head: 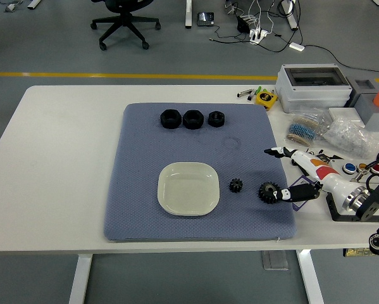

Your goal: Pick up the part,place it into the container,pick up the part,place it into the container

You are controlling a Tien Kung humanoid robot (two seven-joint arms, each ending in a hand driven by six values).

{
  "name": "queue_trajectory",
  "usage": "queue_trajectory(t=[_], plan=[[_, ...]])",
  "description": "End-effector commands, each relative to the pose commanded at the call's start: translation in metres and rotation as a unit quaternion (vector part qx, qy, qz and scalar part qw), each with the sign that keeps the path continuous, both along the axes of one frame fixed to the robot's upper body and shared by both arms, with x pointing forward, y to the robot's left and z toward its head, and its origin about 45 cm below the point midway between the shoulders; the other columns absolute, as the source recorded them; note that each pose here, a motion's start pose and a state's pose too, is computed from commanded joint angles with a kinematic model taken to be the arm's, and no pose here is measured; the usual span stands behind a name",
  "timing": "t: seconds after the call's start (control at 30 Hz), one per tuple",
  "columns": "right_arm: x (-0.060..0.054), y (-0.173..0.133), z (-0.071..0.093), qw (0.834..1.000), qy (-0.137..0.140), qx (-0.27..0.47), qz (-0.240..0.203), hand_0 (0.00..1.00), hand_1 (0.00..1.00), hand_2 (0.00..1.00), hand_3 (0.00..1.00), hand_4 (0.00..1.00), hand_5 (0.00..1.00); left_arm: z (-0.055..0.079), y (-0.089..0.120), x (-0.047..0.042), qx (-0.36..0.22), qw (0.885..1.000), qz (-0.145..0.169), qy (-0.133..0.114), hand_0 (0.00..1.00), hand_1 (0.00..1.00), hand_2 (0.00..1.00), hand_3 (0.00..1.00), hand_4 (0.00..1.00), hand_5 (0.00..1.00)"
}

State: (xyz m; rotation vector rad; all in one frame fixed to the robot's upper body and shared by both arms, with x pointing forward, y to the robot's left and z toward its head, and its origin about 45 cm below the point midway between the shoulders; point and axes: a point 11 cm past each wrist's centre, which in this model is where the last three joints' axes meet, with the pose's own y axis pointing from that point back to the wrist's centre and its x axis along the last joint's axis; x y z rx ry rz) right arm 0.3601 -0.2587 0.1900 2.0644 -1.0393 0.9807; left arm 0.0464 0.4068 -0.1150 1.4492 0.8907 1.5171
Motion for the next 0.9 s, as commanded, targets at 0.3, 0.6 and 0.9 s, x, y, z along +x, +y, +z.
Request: queue_trajectory(t=[0.3, 0.6, 0.9], plan=[[0.006, 0.008, -0.016, 0.997, -0.009, -0.068, 0.023, 0.871, 0.826, 0.832, 0.834, 0.998, 0.248, 0.001, 0.002, 0.0003, 0.003, 1.0, -0.002, 0.001, 0.771, 0.728, 0.716, 0.589, 0.659, 0.62], [0.018, 0.0, -0.027, 0.998, 0.025, -0.06, -0.002, 0.805, 0.783, 0.798, 0.811, 0.998, 0.282, 0.001, 0.002, 0.0011, 0.004, 1.0, -0.002, 0.001, 0.775, 0.727, 0.717, 0.589, 0.659, 0.618], [0.025, -0.02, -0.032, 0.997, 0.047, -0.062, -0.027, 0.668, 0.694, 0.734, 0.711, 0.92, 0.321, 0.001, 0.002, 0.0017, 0.004, 1.0, -0.002, 0.0, 0.776, 0.726, 0.72, 0.591, 0.659, 0.618]])
